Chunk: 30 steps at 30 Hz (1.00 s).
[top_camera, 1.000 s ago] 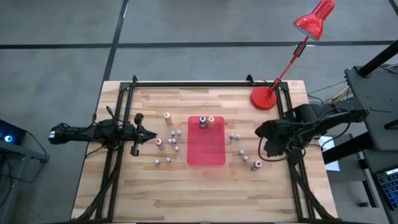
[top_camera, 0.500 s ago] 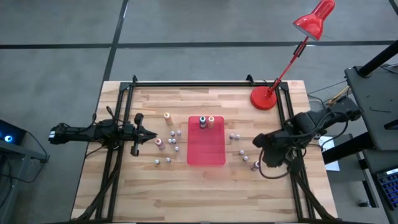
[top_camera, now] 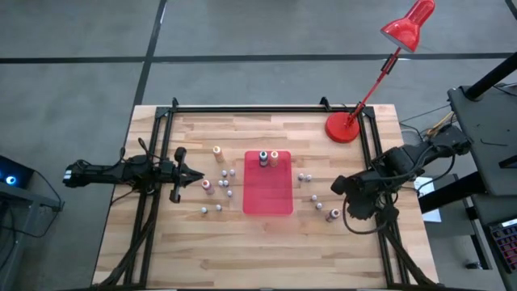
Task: Pick & Place food coloring
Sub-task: Put the large red food coloring bottle into the red bin
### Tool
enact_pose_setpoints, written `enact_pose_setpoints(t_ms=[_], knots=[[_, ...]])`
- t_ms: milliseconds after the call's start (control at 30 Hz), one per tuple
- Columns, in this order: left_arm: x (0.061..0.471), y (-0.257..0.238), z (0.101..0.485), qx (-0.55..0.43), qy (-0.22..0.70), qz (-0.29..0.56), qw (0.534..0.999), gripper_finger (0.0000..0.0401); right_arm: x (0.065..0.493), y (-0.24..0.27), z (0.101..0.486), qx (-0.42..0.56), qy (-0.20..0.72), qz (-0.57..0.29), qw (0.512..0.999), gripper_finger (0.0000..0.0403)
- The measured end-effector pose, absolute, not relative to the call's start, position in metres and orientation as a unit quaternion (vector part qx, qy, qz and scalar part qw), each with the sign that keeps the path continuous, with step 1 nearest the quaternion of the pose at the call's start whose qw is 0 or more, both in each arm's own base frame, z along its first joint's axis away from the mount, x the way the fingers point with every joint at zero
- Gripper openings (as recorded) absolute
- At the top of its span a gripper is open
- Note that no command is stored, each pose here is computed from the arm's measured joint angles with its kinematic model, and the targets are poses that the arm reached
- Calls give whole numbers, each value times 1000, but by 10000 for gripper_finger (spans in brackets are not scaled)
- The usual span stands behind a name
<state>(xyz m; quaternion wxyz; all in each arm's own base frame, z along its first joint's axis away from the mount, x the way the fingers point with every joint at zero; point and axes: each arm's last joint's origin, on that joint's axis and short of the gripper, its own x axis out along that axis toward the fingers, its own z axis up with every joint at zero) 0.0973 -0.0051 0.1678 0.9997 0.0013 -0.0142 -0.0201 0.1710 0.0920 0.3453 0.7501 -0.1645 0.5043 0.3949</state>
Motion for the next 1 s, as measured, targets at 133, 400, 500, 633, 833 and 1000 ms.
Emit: enact_pose_setpoints(t_ms=[133,400,500,633,833,1000], knots=[[97,-5,168,1,-14,-20,1000,3,166,90,342,-163,506,394,749,8],[97,-5,168,1,-14,-20,1000,3,163,88,323,-177,525,393,734,8],[97,-5,168,1,-14,-20,1000,3,163,85,315,-201,538,366,732,8],[97,-5,168,1,-14,-20,1000,3,164,82,304,-235,556,327,727,8],[97,-5,168,1,-14,-20,1000,3,163,81,293,-244,569,321,716,8],[97,-5,168,1,-14,-20,1000,3,168,84,293,-245,547,323,733,8]])
